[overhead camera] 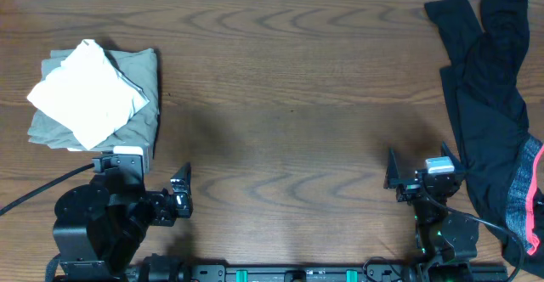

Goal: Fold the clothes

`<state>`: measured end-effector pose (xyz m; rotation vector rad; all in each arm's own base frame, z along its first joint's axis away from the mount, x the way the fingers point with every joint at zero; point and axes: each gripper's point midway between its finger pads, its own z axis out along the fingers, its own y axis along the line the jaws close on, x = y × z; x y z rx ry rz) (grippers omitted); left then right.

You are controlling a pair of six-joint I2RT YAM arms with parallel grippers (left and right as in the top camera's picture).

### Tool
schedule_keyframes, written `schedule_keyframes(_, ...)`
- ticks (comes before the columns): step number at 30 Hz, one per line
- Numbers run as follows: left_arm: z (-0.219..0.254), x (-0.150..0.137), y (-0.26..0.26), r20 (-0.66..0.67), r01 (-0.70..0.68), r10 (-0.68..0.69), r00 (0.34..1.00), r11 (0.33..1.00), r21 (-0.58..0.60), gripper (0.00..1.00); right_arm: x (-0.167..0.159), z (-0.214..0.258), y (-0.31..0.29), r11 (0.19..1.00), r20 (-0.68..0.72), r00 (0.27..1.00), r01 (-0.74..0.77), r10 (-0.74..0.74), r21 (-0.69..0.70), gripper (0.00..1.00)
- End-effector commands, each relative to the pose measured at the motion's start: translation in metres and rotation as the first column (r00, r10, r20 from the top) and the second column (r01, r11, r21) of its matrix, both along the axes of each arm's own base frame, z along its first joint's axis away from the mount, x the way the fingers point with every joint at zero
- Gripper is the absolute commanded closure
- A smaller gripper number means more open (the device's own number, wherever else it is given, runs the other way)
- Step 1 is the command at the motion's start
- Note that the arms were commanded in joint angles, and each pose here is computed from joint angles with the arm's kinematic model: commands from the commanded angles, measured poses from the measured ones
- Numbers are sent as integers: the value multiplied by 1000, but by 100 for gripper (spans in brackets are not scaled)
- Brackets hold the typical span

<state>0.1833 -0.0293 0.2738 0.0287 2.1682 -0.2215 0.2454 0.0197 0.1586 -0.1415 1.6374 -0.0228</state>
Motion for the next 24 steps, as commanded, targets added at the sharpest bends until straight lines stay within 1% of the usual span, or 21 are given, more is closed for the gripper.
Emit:
schedule_keyframes(1,1,-1,-1,8,13,-13,1000,1000,8,2,0,-1,-2,1000,2,1000,5,-5,-14,1)
schedule_keyframes(5,-1,-4,-1,16,13,-13,1000,1000,8,2,0,-1,-2,1000,2,1000,5,-5,-14,1)
schedule_keyframes(8,-13,-7,11,15,-36,36,999,998,60,2,0,-1,-2,1000,2,1000,5,-5,-14,1)
schedule_keyframes(12,-49,-14,19,-10,-74,76,997,993,89,2,0,-1,-2,1000,2,1000,5,-5,-14,1)
schedule_keyframes(14,-68,-13,21,0,-82,83,997,992,94,2,0,-1,-2,1000,2,1000,5,-5,-14,1)
schedule_keyframes(19,-105,4,20,104,-93,84,991,993,79,2,0,-1,-2,1000,2,1000,5,-5,-14,1)
schedule_keyframes(24,-123,18,20,208,-120,113,972,993,22,2,0,-1,-2,1000,2,1000,5,-5,-14,1)
